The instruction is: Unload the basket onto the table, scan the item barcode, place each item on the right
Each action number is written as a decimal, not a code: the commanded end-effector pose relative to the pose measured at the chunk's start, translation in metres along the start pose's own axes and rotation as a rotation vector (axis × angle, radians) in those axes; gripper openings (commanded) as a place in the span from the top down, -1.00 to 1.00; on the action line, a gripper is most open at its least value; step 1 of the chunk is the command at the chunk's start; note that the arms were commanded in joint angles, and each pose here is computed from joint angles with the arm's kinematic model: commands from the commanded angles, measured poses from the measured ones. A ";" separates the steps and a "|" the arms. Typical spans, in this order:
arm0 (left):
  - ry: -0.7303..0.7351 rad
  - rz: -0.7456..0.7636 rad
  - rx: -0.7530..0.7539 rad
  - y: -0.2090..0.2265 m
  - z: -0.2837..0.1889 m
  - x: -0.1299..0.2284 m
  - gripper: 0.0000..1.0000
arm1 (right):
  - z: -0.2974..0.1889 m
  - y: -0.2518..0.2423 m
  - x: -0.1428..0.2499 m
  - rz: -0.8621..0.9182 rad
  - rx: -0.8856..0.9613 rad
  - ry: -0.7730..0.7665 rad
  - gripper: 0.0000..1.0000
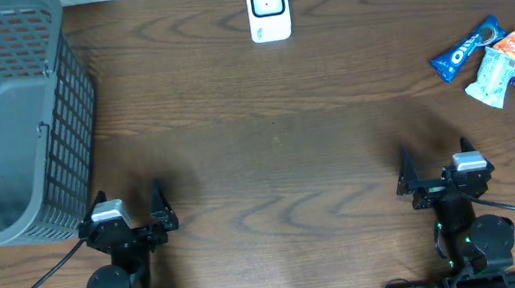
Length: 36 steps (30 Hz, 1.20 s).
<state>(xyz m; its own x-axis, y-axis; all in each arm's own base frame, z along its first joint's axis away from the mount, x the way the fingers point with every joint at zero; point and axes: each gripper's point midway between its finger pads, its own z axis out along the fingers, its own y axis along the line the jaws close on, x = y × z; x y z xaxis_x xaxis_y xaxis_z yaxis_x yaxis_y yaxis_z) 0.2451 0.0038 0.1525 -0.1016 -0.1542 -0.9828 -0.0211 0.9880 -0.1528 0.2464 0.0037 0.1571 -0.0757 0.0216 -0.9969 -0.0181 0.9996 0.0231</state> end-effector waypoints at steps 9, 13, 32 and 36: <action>0.043 0.104 -0.070 0.016 0.000 0.013 -0.95 | 0.000 0.002 0.001 0.014 -0.012 0.000 -0.98; 0.043 0.111 -0.079 0.018 0.000 0.013 -0.96 | 0.000 0.002 0.001 0.014 -0.012 0.000 -0.99; 0.048 0.119 -0.055 0.012 0.000 0.015 -0.96 | 0.000 0.002 0.001 0.015 -0.012 0.000 -0.99; 0.048 0.118 -0.054 0.011 0.000 0.015 -0.96 | 0.000 0.002 0.001 0.015 -0.012 0.000 -0.98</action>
<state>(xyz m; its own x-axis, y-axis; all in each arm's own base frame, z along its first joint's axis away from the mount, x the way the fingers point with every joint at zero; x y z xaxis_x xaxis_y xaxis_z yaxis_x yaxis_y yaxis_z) 0.2447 0.0116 0.1519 -0.1050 -0.0455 -0.9934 -0.0501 0.9979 -0.0404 0.2464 0.0036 0.1571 -0.0757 0.0216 -0.9969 -0.0178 0.9996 0.0230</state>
